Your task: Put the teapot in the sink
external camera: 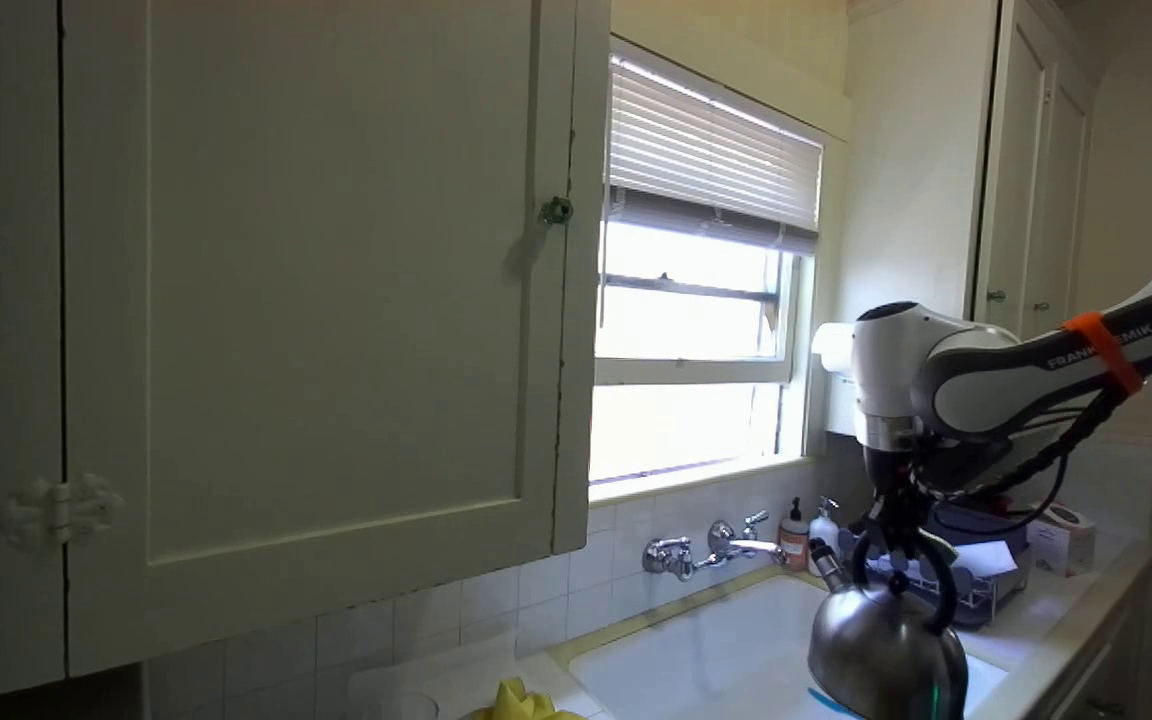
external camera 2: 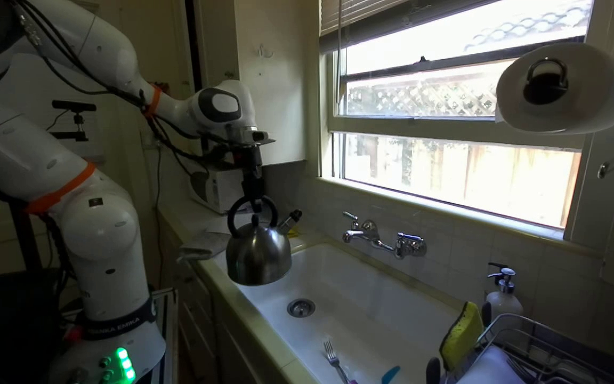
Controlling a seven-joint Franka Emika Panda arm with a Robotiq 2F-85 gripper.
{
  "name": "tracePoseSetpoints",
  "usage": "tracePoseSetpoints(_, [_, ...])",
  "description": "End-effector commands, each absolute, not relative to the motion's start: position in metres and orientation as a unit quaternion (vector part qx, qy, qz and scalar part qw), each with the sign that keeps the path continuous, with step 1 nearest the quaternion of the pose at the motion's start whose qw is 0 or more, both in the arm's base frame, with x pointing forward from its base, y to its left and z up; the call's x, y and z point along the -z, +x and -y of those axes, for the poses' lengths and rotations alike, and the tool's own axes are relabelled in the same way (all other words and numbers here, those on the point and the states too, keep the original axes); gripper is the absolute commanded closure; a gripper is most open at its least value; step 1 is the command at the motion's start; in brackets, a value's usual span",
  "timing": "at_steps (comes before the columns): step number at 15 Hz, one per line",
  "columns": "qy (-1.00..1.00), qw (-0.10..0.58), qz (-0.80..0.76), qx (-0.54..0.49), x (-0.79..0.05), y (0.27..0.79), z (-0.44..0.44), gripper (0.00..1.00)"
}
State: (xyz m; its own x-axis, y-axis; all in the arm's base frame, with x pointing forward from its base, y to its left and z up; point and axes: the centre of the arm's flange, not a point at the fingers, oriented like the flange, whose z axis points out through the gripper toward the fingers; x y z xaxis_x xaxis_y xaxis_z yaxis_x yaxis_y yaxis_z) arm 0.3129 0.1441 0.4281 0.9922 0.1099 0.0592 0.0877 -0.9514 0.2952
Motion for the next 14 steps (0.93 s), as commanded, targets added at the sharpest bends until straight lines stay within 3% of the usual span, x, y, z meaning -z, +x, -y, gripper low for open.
tracePoseSetpoints(1, [0.99,0.122,-0.012,-0.068,-0.433,0.317,-0.107,0.98])
tracePoseSetpoints(6, [0.99,0.09,0.092,-0.053,-0.421,0.294,-0.072,0.98])
tracePoseSetpoints(7, [0.992,0.106,0.056,-0.035,-0.416,0.316,-0.084,0.92])
tracePoseSetpoints(9, [0.992,0.099,0.073,-0.033,-0.413,0.31,-0.076,0.92])
tracePoseSetpoints(10, [0.992,0.098,0.076,-0.034,-0.413,0.309,-0.075,0.98])
tracePoseSetpoints(14, [0.98,0.054,0.188,-0.04,-0.413,0.324,-0.038,0.98])
